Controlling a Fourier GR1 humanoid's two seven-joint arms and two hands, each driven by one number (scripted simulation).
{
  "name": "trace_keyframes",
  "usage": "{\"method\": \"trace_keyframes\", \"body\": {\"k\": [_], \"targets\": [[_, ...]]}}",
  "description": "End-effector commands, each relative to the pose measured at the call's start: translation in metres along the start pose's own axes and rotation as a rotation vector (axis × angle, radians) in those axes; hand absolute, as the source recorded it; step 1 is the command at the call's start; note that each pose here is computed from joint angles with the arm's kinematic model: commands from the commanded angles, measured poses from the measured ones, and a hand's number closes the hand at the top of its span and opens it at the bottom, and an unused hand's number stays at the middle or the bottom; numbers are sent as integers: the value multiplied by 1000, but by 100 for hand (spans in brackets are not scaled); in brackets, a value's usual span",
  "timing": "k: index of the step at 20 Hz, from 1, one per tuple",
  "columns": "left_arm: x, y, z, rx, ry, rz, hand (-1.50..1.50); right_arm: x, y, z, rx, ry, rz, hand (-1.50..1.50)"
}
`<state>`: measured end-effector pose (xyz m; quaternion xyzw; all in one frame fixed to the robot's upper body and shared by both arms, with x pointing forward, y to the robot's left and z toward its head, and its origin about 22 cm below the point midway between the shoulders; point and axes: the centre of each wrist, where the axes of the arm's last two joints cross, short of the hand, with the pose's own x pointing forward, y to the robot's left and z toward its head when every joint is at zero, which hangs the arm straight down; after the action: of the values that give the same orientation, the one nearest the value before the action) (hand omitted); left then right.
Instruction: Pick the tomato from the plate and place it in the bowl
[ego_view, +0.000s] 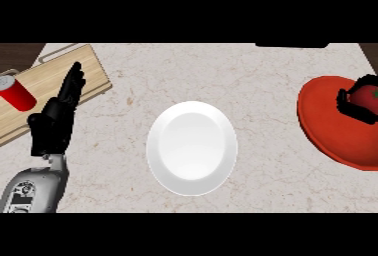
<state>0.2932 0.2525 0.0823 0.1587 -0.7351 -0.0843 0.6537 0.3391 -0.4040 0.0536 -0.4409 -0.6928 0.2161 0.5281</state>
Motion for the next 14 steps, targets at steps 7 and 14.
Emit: {"method": "trace_keyframes", "body": {"k": [7,14], "targets": [[-4,8,0,-4,-5,2,0,-35,11,-9,167,38,-259,-150],[-4,4,-2,14,12,-2,0,-42,8,-13,83,-13,-425,-150]]}}
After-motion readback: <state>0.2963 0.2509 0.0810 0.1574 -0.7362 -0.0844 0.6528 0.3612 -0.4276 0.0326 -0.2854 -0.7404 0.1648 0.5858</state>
